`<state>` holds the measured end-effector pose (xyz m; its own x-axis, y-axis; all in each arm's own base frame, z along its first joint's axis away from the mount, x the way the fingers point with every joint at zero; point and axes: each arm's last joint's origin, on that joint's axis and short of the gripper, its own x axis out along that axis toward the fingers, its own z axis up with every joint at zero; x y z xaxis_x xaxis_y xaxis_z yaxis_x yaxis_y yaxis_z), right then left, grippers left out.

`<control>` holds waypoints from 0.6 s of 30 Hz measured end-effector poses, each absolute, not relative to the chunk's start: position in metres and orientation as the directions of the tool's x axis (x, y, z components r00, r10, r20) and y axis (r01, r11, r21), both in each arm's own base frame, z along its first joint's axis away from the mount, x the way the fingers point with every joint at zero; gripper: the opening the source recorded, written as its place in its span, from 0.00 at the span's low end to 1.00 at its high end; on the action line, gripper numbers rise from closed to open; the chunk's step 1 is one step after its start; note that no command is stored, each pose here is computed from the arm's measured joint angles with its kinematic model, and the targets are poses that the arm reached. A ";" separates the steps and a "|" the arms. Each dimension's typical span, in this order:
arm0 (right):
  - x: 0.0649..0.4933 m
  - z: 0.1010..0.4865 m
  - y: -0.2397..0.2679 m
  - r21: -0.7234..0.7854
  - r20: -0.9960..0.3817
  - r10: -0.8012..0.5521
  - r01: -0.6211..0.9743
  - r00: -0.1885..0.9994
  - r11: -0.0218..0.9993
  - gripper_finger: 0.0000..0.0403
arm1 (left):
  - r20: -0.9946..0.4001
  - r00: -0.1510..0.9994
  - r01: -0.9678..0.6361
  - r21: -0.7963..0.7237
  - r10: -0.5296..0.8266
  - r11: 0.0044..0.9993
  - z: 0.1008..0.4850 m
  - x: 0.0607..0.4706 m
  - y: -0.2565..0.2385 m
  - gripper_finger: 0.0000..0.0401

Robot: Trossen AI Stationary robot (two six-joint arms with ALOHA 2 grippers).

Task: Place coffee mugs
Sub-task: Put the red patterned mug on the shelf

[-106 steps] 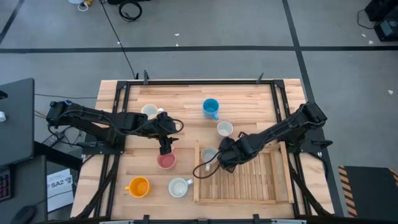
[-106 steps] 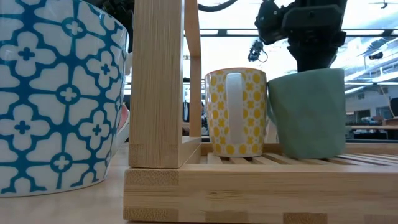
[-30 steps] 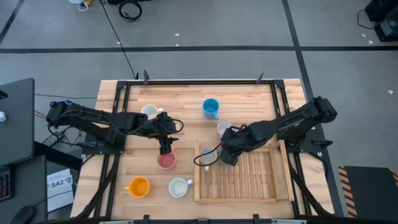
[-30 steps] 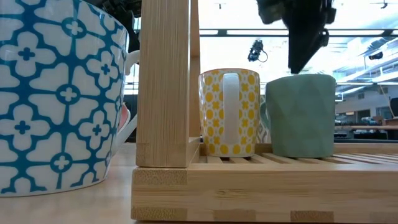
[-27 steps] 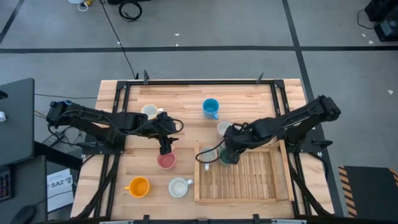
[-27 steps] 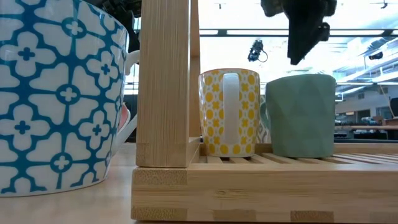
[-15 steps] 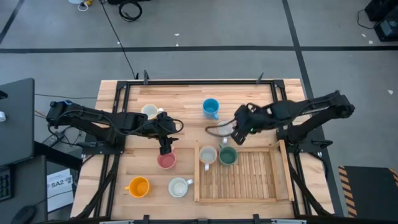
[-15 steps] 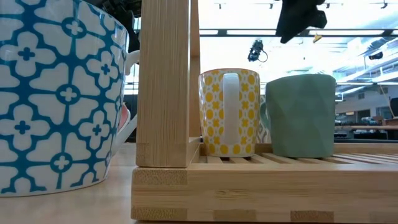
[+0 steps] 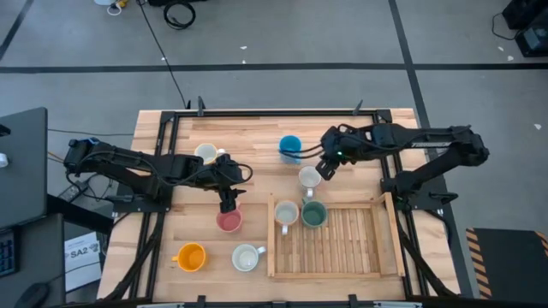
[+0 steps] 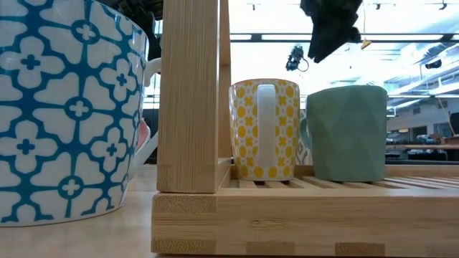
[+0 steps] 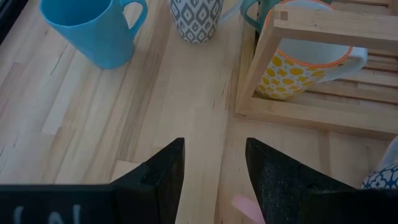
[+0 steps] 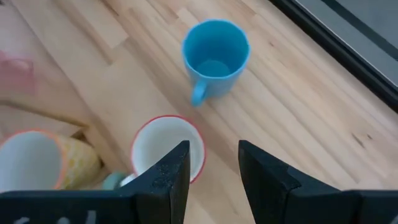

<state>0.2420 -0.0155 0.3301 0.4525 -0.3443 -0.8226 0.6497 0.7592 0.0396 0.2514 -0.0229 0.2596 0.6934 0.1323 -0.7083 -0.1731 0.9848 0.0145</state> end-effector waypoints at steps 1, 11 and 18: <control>0.245 0.327 -0.018 0.027 -0.831 -0.344 0.649 0.438 0.760 0.35 | -0.708 0.694 -0.173 0.014 0.132 0.985 0.260 0.251 -0.023 0.44; 0.280 0.285 -0.039 -0.061 -0.913 -0.271 0.556 0.304 0.829 0.35 | -0.707 0.695 -0.173 0.014 0.132 0.985 0.260 0.252 -0.023 0.44; 0.293 0.265 -0.046 -0.114 -0.934 -0.258 0.480 0.247 0.870 0.35 | -0.706 0.695 -0.173 0.014 0.132 0.985 0.260 0.252 -0.023 0.44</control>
